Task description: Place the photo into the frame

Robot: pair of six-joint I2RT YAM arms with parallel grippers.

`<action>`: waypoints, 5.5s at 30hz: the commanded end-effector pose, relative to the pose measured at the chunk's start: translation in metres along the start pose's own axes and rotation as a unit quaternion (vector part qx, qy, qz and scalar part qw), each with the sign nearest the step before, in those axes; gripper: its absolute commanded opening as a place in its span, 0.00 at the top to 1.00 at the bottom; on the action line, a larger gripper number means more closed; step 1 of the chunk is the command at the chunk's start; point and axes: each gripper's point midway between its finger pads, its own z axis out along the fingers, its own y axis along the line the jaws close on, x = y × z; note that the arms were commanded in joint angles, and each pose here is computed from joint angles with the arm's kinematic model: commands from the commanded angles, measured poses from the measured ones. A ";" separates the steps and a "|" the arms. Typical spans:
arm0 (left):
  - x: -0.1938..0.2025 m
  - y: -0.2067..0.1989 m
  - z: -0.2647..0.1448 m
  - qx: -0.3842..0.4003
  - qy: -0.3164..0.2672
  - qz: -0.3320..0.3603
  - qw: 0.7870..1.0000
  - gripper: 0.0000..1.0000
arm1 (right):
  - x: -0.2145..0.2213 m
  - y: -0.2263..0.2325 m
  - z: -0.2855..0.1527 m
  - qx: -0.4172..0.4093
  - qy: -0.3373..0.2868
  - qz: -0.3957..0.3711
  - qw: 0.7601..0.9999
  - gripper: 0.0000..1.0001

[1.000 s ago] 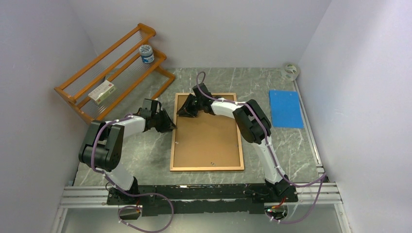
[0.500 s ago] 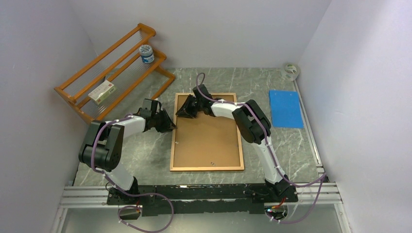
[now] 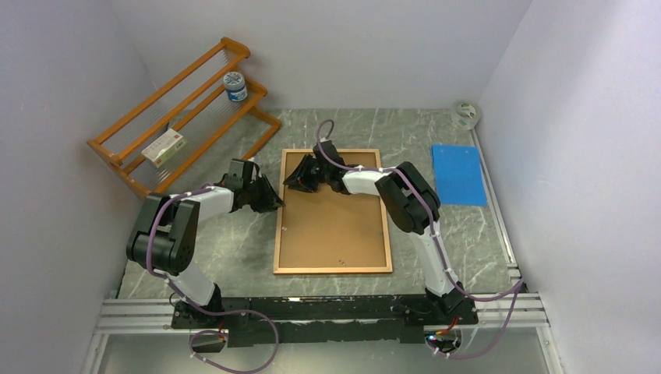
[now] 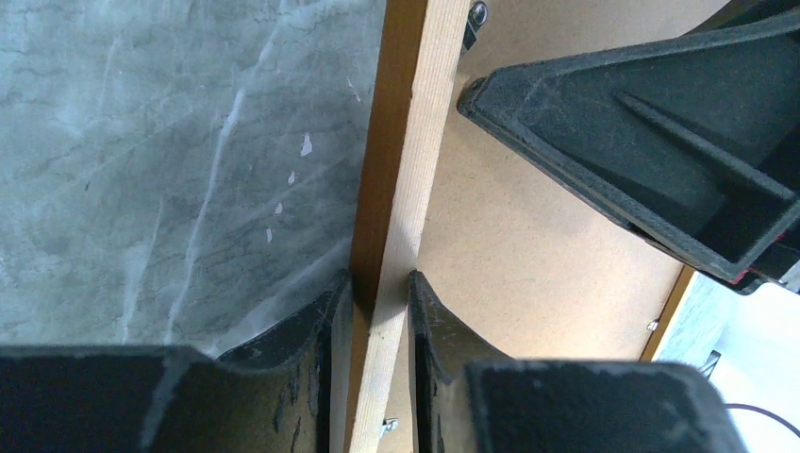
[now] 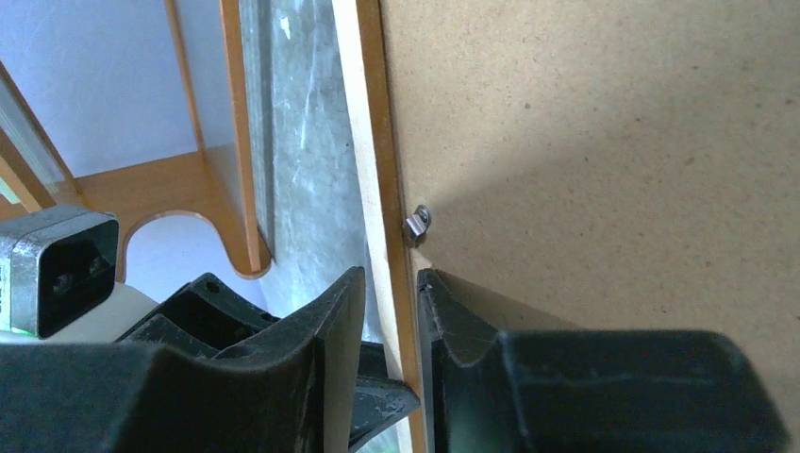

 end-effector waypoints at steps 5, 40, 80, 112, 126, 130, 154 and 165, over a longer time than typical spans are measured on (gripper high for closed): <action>0.021 0.024 0.011 -0.037 0.022 -0.004 0.999 0.85 | -0.004 -0.011 -0.002 0.028 -0.019 0.012 0.999 0.73; 0.022 0.022 0.002 -0.033 0.016 -0.009 0.999 0.81 | -0.052 0.032 -0.052 -0.013 -0.105 -0.044 0.993 0.60; 0.028 0.025 0.006 -0.033 0.032 -0.006 0.999 0.77 | -0.156 -0.077 -0.041 0.122 -0.216 0.045 0.968 0.59; 0.027 0.021 0.012 -0.013 0.040 -0.010 0.999 0.77 | -0.146 -0.036 -0.008 -0.016 -0.138 0.065 0.988 0.62; 0.023 0.012 0.000 0.002 0.026 -0.009 1.000 0.72 | -0.151 0.015 -0.140 0.086 -0.202 -0.088 0.972 0.49; 0.022 0.009 -0.003 0.007 0.022 -0.011 1.000 0.69 | -0.106 -0.006 -0.175 0.124 -0.160 -0.129 0.971 0.49; 0.032 0.016 -0.002 0.007 0.027 -0.014 0.999 0.70 | 0.120 -0.096 -0.212 0.157 0.107 -0.244 0.951 0.59; 0.031 0.019 -0.002 -0.002 0.024 -0.011 1.000 0.70 | 0.135 -0.117 -0.214 0.200 0.134 -0.266 0.934 0.63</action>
